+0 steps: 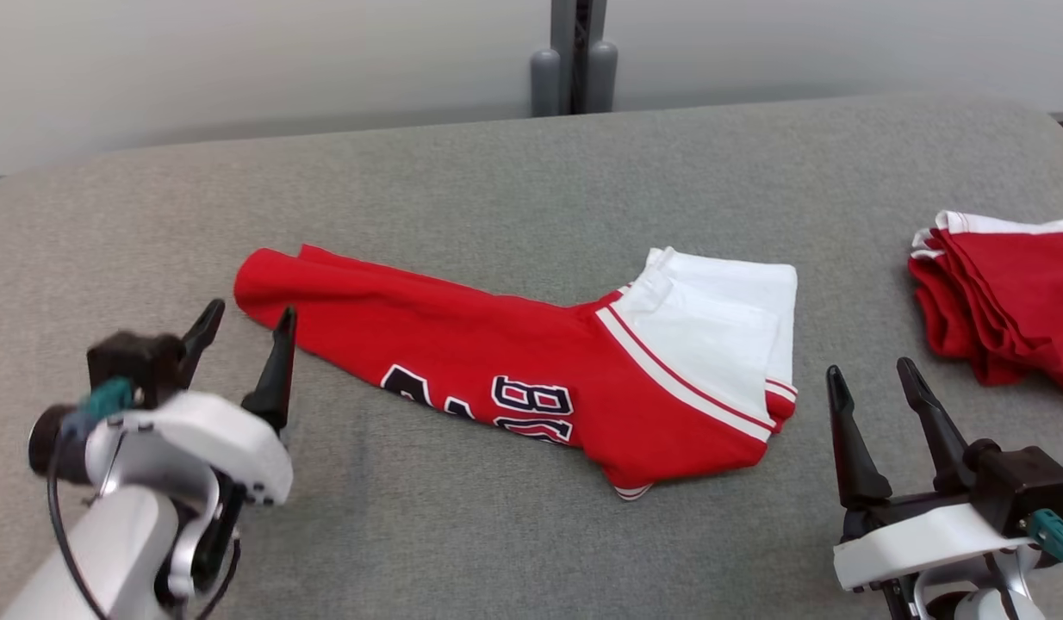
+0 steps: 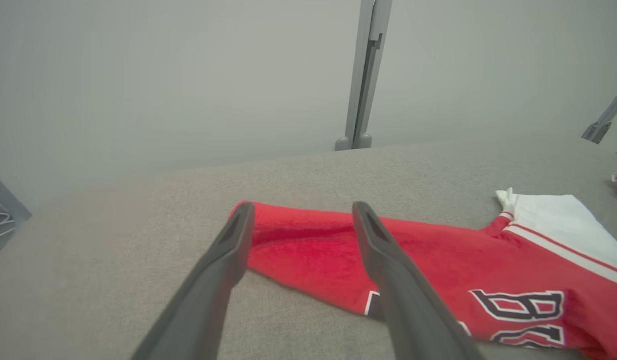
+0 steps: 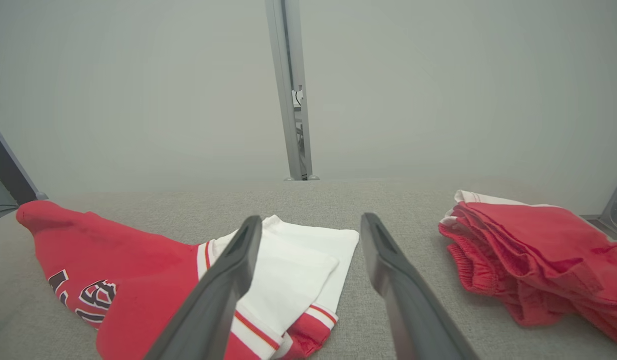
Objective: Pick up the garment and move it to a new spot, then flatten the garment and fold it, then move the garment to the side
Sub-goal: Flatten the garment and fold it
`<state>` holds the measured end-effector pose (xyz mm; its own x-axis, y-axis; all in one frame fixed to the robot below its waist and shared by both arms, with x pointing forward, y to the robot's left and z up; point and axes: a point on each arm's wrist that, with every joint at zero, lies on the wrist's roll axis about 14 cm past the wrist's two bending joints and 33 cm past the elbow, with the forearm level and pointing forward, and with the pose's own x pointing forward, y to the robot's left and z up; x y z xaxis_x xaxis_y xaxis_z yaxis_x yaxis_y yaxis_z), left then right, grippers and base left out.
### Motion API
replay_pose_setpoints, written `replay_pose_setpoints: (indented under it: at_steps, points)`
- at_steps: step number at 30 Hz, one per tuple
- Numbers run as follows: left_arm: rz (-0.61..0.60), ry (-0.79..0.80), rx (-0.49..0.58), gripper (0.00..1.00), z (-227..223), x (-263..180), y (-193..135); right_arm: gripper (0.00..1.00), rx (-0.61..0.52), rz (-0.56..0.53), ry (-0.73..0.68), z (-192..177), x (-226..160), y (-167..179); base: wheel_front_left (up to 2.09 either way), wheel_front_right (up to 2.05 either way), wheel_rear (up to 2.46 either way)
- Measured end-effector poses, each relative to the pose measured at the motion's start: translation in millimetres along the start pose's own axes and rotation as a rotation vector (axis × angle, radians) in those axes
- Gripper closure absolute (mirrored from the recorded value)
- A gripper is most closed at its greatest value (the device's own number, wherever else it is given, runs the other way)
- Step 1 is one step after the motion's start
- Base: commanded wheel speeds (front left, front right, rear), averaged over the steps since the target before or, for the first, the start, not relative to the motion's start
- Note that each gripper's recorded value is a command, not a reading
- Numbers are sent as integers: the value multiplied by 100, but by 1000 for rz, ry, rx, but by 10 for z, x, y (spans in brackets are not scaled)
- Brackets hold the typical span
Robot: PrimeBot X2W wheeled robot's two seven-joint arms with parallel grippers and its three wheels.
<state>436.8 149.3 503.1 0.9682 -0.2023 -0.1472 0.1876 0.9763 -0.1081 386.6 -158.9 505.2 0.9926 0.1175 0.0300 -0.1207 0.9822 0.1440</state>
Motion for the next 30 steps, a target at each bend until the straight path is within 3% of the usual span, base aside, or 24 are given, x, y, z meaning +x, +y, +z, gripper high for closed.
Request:
replay_pose_setpoints:
  at_steps: [9,18,24,30]
  points:
    - [-117,292,-41,0,-431,711,-127,0,18,-65,21,-122,-6,-211,0,0,0]
    - [-88,486,-45,0,-646,1170,189,0,21,-117,47,-278,14,-389,0,0,0]
    - [-77,601,-73,0,-753,1231,377,0,22,-126,56,-339,51,-432,0,0,0]
    - [-68,708,-169,0,-968,1181,440,0,34,-135,67,-407,68,-460,0,0,0]
